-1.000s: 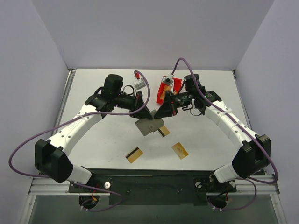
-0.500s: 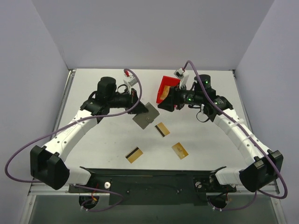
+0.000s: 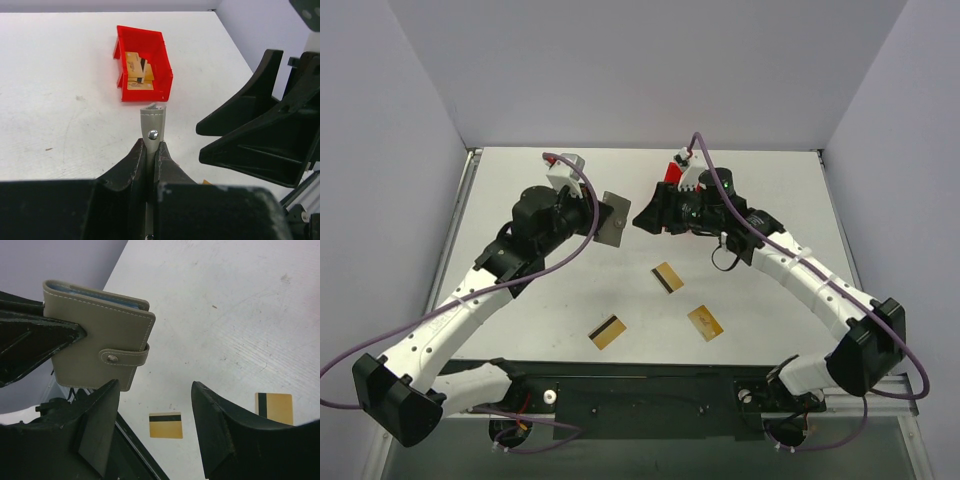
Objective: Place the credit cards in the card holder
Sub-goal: Place the card holder at the center of the board.
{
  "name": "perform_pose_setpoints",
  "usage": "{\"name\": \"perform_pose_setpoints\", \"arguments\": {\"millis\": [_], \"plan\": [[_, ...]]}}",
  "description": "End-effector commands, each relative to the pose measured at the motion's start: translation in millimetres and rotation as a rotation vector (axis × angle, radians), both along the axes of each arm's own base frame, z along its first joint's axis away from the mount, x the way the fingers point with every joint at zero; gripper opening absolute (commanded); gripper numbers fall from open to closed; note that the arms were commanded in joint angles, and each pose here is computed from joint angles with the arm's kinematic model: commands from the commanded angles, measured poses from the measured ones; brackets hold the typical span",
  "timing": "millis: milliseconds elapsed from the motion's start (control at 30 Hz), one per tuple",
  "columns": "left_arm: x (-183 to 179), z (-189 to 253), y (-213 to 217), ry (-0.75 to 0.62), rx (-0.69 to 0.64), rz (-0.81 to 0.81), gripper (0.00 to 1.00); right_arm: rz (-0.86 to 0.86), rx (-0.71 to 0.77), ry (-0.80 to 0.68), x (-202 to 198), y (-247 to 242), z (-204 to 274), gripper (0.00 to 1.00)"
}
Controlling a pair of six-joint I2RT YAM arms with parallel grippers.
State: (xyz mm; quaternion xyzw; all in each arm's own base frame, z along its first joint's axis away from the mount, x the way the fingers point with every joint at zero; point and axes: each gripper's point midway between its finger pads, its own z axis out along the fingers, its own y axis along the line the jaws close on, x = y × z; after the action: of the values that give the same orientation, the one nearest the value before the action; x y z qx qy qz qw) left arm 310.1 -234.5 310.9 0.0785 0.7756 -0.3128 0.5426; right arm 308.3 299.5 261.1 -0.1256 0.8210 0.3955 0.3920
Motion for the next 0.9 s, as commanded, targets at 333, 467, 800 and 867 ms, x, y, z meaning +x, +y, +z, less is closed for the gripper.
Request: {"name": "perform_pose_setpoints", "arguments": {"millis": [333,467,800,867], "plan": [[8.5,4.1,-0.8,-0.011,-0.022,0.123,0.0,0.075,0.158,0.031,2.8,40.5,22.7,0.54],[8.6,3.9,-2.4,-0.011,-0.021,0.122,0.0,0.112,0.169,0.031,-3.5,48.8,25.1,0.55],[6.3,8.3,-9.9,-0.016,-0.046,0.084,0.0,0.123,0.171,0.054,-1.5,55.8,19.6,0.57],[5.2,9.1,-13.7,-0.013,-0.059,0.064,0.0,0.123,0.172,0.062,1.0,57.5,16.8,0.56]]}}
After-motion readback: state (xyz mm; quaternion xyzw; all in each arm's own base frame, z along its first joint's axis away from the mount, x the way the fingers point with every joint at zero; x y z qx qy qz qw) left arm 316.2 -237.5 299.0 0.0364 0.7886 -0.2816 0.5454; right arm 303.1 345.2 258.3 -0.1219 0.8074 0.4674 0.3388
